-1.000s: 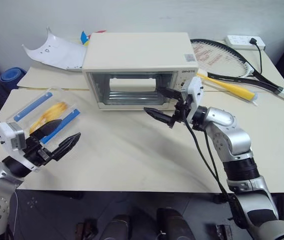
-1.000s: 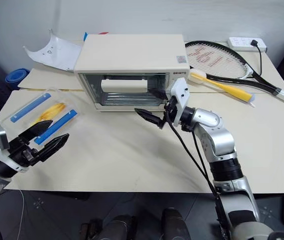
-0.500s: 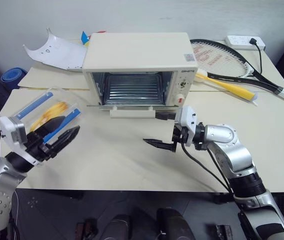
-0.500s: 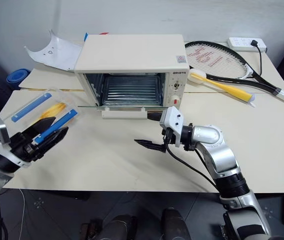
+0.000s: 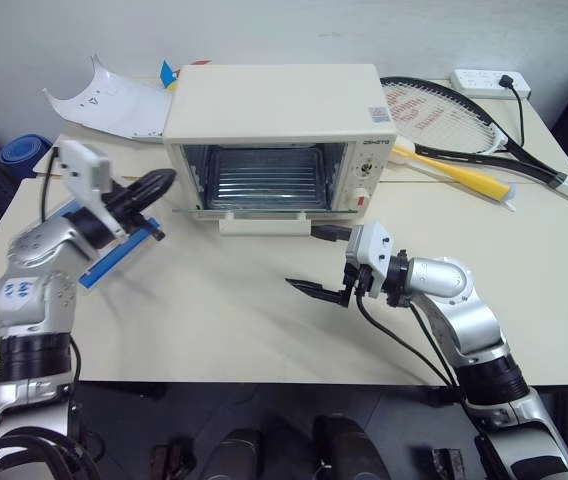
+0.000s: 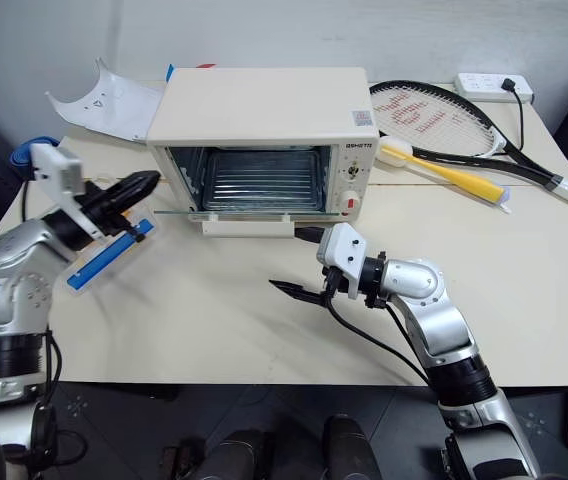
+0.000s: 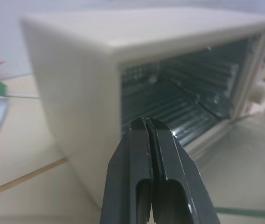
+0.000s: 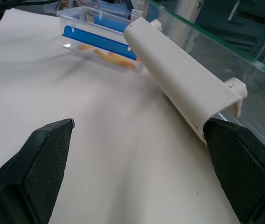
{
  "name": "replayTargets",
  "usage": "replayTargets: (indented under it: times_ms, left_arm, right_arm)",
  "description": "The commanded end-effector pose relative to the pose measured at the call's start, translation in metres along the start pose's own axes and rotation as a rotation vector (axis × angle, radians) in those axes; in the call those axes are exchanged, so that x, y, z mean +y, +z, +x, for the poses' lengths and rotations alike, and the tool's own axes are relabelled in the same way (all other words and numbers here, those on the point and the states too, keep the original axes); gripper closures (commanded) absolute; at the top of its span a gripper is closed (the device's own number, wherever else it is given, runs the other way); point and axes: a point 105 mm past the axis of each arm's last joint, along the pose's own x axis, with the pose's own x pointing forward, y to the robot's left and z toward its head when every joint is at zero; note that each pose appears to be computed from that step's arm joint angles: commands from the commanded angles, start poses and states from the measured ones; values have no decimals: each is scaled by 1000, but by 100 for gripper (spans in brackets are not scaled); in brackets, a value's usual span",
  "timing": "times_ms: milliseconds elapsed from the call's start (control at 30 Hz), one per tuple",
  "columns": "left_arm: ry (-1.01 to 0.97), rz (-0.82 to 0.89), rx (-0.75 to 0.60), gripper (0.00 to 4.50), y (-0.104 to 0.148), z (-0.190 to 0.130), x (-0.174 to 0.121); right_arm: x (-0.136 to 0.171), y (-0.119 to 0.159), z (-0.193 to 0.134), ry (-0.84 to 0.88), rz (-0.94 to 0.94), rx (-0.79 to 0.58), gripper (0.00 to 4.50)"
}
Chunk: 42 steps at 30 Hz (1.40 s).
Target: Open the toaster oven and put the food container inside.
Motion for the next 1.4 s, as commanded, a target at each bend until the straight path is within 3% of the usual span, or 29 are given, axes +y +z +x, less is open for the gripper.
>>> replayTargets:
  times_ms: [33,267,400,533,733,833,967,1067,1133,1267,1400]
  left_arm:
    - [-91,54,24,446,-3,-4,-14]
    - [-179,98,122,446,-33,-12,-42]
    - [-90,66,167,446,-55,-22,-47]
    - [-2,75,163,446,-65,-33,-49]
    - [127,-6,82,446,-61,-52,-47]
    - [253,-93,-80,390,-37,-91,-42]
    - [539,-150,1,268,-49,-179,-39]
    - [806,-210,-8,174,-52,-243,-36]
    - [927,-239,-10,120,-53,-270,-36]
    - [1039,-282,2,4,-53,-289,-26]
    - [1013,-371,27,4,-45,-270,-3]
  right_arm:
    - [2,6,-18,-41,-55,-19,0]
    - [16,-27,-82,-179,21,81,0]
    - [9,-31,-117,-311,42,110,0]
    - [-10,-16,-121,-408,4,2,0]
    - [-17,-7,-99,-359,43,-102,0]
    - [-20,9,-81,-289,76,-221,0]
    - [-16,19,-59,-194,39,-292,0]
    - [-10,26,-46,-126,13,-338,0]
    - [-7,28,-41,-92,-3,-355,0]
    - [0,26,-34,-40,-18,-364,0]
    - [1,23,-33,-33,-14,-361,0]
